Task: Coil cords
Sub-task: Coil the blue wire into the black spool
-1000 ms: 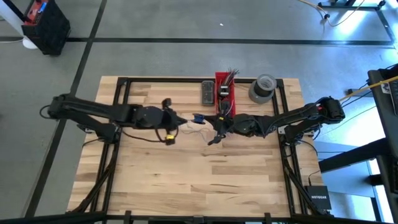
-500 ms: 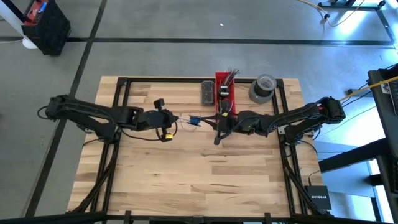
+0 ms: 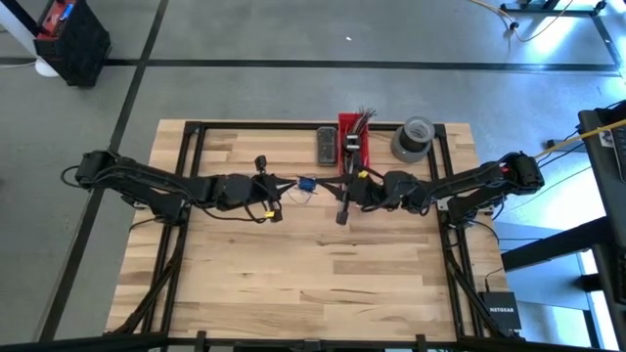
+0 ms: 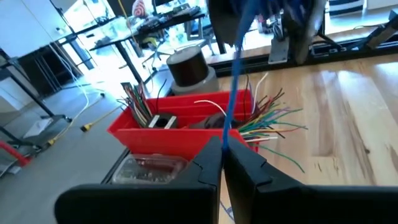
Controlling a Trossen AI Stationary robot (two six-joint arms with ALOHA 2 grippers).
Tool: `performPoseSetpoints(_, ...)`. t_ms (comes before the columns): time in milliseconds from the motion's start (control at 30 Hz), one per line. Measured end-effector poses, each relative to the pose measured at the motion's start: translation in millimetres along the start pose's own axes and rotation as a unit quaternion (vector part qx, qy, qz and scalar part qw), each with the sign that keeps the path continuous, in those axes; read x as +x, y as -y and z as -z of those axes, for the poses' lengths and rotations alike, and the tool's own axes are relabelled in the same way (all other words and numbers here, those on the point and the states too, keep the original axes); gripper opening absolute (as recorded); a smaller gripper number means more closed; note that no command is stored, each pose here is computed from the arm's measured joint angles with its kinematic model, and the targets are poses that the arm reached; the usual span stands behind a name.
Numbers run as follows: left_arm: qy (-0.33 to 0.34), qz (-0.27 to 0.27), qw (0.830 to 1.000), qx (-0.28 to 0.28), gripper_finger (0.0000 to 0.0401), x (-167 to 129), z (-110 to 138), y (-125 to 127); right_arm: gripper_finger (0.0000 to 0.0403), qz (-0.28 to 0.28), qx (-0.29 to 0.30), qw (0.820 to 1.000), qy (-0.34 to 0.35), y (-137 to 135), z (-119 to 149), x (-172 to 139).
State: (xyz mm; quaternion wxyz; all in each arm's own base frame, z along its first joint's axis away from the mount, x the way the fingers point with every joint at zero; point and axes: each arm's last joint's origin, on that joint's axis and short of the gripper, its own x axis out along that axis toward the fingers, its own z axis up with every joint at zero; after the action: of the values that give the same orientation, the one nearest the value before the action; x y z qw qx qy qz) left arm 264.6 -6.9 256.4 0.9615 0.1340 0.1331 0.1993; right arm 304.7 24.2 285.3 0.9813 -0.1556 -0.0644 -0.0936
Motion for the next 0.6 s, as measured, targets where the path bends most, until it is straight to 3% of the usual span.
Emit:
performPoseSetpoints(167, 0.003, 0.000, 1.000, -0.002, 0.0015, 0, -1, 0, 0.0003, -0.004, -0.009, 1.000, -0.012, -1, 2, 0)
performPoseSetpoints(300, -0.016, 0.007, 1.000, -0.011, 0.0061, -1, -1, 2, 0.0003, -0.002, -0.018, 1.000, -0.017, -1, 3, 0)
performPoseSetpoints(400, -0.093, 0.041, 0.995, 0.015, 0.0101, -7, 4, 7, 0.0003, -0.003, -0.021, 0.999, -0.027, -1, 5, 0)
performPoseSetpoints(500, -0.186, 0.069, 0.979, 0.050, 0.0128, -19, 7, 10, 0.0003, -0.004, -0.022, 0.999, -0.030, -2, 6, 0)
performPoseSetpoints(600, -0.232, 0.075, 0.969, 0.043, 0.0141, -33, -3, 8, 0.0003, -0.003, -0.024, 0.999, -0.032, -2, 6, 0)
